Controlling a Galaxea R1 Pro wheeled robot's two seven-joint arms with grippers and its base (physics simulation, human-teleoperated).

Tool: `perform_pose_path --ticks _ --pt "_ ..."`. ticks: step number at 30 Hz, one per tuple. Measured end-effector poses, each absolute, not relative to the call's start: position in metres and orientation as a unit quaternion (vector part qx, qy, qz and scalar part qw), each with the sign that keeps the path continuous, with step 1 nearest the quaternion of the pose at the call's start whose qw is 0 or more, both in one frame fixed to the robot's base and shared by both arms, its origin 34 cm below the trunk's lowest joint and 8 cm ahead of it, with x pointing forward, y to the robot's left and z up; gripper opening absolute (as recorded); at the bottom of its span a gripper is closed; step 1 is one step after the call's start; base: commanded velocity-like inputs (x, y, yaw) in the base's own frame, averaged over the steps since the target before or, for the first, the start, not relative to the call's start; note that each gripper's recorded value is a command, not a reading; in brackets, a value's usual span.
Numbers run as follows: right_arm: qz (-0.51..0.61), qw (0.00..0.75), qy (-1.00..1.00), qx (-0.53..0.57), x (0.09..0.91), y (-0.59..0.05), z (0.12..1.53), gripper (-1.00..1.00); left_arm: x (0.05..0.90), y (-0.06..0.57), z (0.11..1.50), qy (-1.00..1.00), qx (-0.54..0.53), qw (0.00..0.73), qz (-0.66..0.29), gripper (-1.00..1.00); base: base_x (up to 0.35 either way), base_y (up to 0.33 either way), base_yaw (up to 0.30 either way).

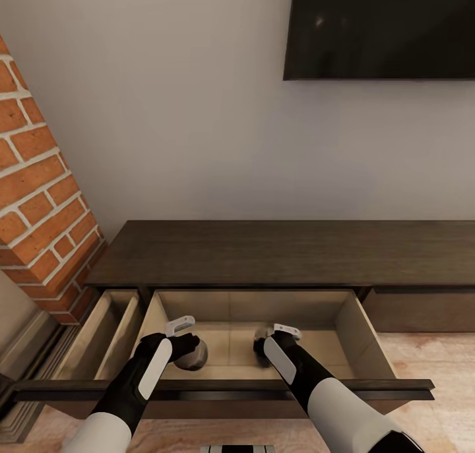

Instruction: Place each of the two pumpkins and all three candles from the living room inside a cabinet in the living room (use any cabinet), then make sure every cabinet is closed, and position the cauldron so it is next to a table in the living room.

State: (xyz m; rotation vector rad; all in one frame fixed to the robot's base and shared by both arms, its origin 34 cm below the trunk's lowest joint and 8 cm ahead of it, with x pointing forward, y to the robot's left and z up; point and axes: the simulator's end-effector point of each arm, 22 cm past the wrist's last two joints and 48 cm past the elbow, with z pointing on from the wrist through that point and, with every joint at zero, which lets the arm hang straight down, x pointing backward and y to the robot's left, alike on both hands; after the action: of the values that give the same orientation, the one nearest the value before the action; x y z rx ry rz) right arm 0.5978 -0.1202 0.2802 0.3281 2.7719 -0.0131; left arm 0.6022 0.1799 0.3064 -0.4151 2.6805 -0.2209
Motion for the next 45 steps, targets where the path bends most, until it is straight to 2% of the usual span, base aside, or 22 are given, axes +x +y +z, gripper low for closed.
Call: perform_pose_path --ticks 23,24,45 --pt "0.002 0.192 0.974 0.115 0.609 -0.118 0.309 1.00 0.610 0.179 0.335 0.960 -0.148 0.222 -0.087 -1.00 0.000 0.000 0.000" --pt "0.002 0.192 0.974 0.115 0.609 -0.118 0.309 1.00 0.610 0.179 0.335 0.960 -0.147 0.222 -0.087 1.00 0.000 0.000 0.000" --pt "0.003 0.193 0.974 0.115 0.613 -0.118 0.323 1.00 0.610 0.179 0.347 0.962 -0.148 0.212 -0.089 1.00 0.000 0.000 0.000"
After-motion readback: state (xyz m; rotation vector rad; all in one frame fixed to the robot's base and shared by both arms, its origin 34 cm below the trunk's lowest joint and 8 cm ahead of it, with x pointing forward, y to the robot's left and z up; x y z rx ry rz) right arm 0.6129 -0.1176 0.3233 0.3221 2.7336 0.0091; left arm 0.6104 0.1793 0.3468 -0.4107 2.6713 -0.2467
